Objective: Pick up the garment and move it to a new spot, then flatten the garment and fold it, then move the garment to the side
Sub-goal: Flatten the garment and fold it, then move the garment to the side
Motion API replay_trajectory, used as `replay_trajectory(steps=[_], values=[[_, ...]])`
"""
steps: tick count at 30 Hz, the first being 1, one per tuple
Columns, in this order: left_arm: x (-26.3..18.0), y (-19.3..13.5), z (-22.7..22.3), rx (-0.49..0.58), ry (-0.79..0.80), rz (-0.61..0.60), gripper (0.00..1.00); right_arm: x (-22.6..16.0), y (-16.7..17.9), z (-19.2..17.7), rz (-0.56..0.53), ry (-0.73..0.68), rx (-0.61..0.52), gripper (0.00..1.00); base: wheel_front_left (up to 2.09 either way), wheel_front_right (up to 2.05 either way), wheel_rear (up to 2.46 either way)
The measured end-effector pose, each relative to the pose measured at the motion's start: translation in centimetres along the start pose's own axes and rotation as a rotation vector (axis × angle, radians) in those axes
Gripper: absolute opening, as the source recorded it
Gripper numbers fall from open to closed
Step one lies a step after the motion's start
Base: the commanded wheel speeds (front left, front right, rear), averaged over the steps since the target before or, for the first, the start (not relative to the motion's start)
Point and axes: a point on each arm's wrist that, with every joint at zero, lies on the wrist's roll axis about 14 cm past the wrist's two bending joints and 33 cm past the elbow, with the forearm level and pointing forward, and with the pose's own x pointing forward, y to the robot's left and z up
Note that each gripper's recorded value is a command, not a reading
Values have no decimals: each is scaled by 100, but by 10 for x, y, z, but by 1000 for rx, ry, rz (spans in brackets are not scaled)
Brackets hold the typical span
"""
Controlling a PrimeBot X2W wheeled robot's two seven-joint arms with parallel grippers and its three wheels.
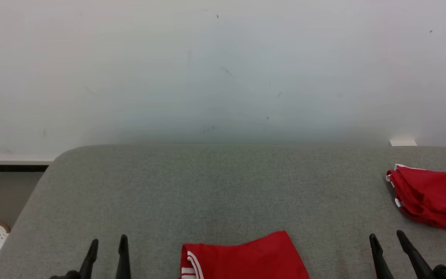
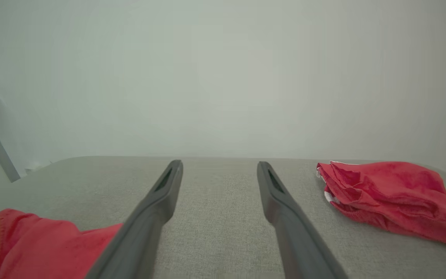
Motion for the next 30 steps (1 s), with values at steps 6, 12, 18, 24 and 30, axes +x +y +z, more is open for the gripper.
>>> replay_trajectory(steps=[6, 12, 18, 24, 30], values=[[0, 1, -1, -2, 2, -1, 100, 8, 18, -24, 63, 95, 4, 100, 0, 0, 0], [-3, 7, -1, -6, 3, 16, 100, 32, 53, -49, 174, 218, 5, 100, 0, 0, 0], [-10, 18, 1, -5, -4, 56, 100, 41, 73, -87, 218, 379, 15, 100, 0, 0, 0], [-23, 39, 4, 0, -11, 125, 100, 32, 87, -138, 233, 607, 17, 100, 0, 0, 0], [-33, 52, 5, 2, -12, 170, 100, 22, 80, -172, 201, 807, 4, 100, 0, 0, 0]])
